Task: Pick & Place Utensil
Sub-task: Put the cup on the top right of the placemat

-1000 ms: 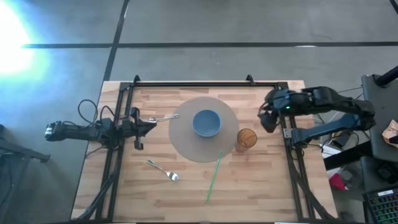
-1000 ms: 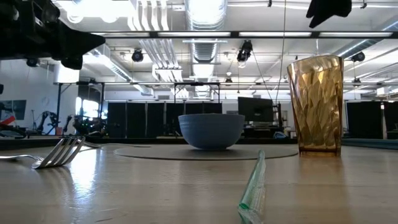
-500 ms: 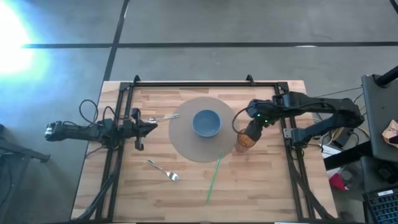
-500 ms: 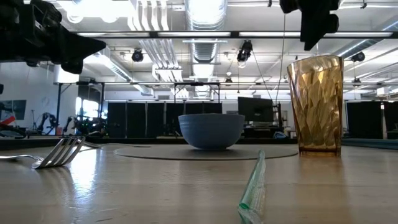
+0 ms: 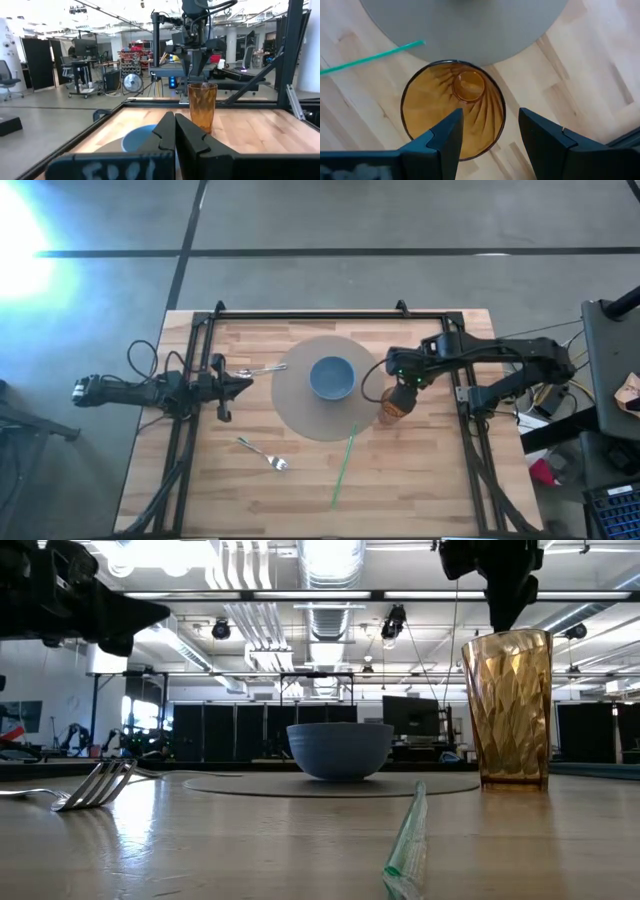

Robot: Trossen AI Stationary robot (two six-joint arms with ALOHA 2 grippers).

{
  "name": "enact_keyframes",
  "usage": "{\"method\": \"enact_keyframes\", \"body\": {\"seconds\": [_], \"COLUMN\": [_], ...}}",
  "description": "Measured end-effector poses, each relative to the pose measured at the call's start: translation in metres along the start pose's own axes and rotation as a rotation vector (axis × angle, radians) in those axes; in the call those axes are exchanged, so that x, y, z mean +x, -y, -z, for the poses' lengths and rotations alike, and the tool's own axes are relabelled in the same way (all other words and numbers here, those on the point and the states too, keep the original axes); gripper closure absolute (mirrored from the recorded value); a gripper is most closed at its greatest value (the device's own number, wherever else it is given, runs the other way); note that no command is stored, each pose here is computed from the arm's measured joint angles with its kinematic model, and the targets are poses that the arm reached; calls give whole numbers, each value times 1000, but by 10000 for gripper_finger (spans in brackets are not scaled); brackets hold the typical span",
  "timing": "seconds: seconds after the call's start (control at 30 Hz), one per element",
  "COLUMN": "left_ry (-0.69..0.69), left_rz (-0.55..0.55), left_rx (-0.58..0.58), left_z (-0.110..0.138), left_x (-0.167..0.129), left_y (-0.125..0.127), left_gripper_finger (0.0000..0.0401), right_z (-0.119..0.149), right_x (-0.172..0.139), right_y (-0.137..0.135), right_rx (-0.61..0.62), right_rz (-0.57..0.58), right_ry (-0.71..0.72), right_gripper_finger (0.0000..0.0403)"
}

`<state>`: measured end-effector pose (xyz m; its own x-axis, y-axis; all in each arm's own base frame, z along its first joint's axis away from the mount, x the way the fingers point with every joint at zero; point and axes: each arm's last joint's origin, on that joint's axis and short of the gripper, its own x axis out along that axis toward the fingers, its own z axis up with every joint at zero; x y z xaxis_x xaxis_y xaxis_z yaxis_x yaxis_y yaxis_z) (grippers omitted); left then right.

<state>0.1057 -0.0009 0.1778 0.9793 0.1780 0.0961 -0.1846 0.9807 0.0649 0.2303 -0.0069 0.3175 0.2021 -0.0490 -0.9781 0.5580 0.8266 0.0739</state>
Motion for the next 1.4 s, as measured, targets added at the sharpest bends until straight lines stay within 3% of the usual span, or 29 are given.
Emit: {"method": "enact_keyframes", "body": {"seconds": [0.3,1.1,1.23,1.4], "left_ry": [20,22,26,35], "left_rz": [-3,-3,-9,-15], "left_rx": [68,64,85,91], "left_z": [-2,-2,-3,-4], "left_x": [0,0,0,0], "left_y": [0,0,0,-1], "left_gripper_finger": [398,398,398,398], "right_z": [1,12,12,12], "right_x": [6,43,43,42], "right_y": [0,5,5,5], "right_rx": [-2,-1,12,47], "right_rz": [16,62,50,44], "right_ry": [-25,-97,-105,-103], "right_gripper_finger": [216,217,246,321]}}
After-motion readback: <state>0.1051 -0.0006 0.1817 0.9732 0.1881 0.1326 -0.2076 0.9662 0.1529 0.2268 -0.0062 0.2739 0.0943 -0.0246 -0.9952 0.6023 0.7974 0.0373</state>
